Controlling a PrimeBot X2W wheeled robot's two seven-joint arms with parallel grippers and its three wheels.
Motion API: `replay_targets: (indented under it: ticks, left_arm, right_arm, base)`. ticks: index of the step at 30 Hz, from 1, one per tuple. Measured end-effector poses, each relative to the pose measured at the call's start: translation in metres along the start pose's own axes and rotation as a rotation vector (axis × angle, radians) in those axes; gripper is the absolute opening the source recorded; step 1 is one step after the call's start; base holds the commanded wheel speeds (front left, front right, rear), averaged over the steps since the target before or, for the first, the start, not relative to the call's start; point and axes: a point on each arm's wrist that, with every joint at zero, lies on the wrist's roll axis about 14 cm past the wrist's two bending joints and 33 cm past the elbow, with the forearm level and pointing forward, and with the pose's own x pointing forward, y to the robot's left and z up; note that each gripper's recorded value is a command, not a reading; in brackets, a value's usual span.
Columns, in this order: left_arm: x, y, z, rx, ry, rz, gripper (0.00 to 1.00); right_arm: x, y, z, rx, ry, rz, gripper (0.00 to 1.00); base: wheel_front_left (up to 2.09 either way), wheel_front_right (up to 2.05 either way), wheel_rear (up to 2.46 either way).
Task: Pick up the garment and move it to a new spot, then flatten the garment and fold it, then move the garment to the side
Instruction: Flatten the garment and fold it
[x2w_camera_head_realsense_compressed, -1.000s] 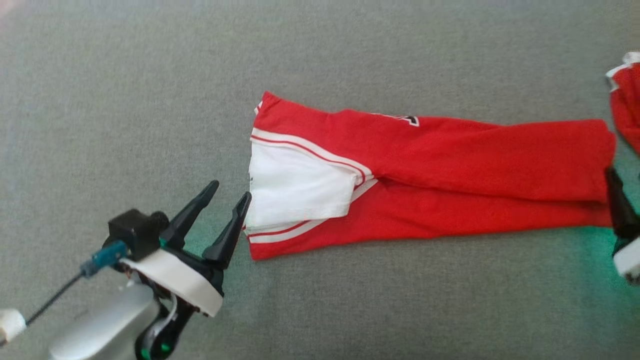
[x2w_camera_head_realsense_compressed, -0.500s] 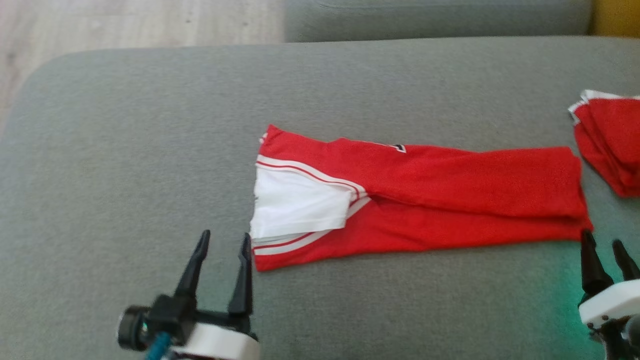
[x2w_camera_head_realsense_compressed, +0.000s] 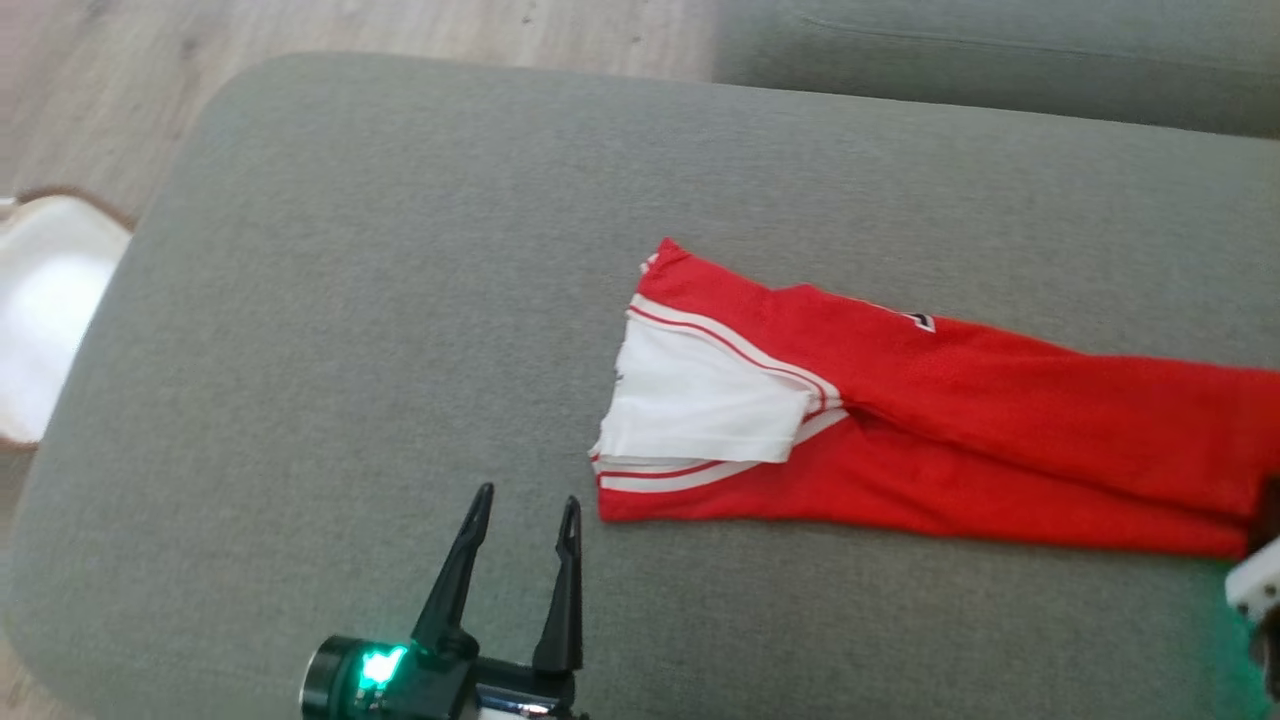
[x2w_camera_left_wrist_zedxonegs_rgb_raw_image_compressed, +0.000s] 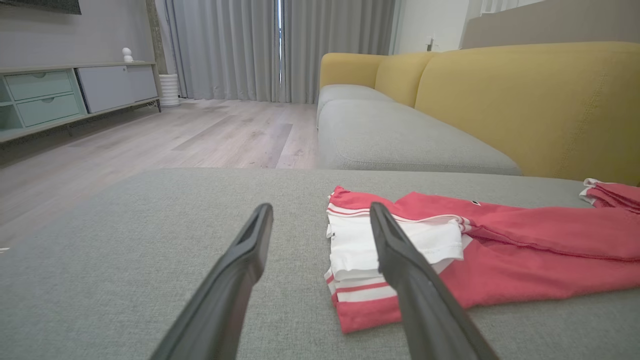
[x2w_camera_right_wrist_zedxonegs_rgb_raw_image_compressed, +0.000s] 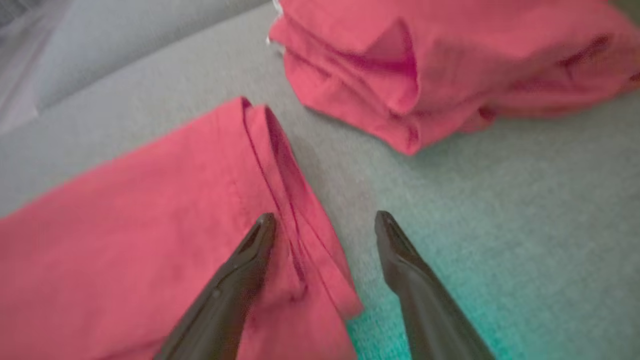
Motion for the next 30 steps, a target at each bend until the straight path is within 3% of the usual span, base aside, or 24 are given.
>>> replay_targets:
  ticks: [5, 6, 7, 8, 16, 21, 26, 30]
  left_arm:
    - [0.000, 0.007, 0.003, 0.011, -0.014, 0.026, 1.00]
    - [0.001, 0.008, 0.003, 0.011, -0.014, 0.027, 1.00]
    - [0.001, 0.007, 0.003, 0.009, -0.013, 0.024, 1.00]
    - [0.001, 0.006, 0.002, 0.004, -0.011, 0.020, 1.00]
    - [0.005, -0.002, 0.003, 0.010, -0.021, -0.023, 1.00]
    - [0.007, -0.013, 0.002, 0.006, -0.021, -0.068, 1.00]
    - [0.009, -0.022, -0.001, 0.005, -0.012, -0.102, 1.00]
    - [0.010, -0.024, 0.001, 0.009, -0.021, -0.116, 1.00]
  right_arm:
    - [0.005, 0.006, -0.022, 0.005, 0.098, -0.008, 1.00]
    - [0.006, 0.010, -0.022, 0.013, 0.106, 0.003, 0.94]
    - [0.007, 0.015, -0.021, 0.020, 0.110, 0.017, 0.57]
    - [0.006, 0.020, -0.022, 0.024, 0.117, 0.032, 0.03]
    - [-0.003, 0.027, -0.017, 0.060, 0.083, 0.076, 0.00]
    - [-0.015, 0.003, -0.009, 0.073, 0.037, 0.046, 0.00]
    - [-0.030, -0.039, 0.023, 0.065, -0.055, -0.017, 0.00]
    - [-0.041, -0.032, 0.052, 0.124, -0.133, 0.034, 0.00]
  base:
    - [0.00, 0.00, 0.00]
    - [0.00, 0.00, 0.00]
    - [0.00, 0.00, 0.00]
    - [0.00, 0.00, 0.00]
    - [0.00, 0.00, 0.00]
    - [0.00, 0.00, 0.00]
    - [0.00, 0.00, 0.00]
    - [0.00, 0.00, 0.00]
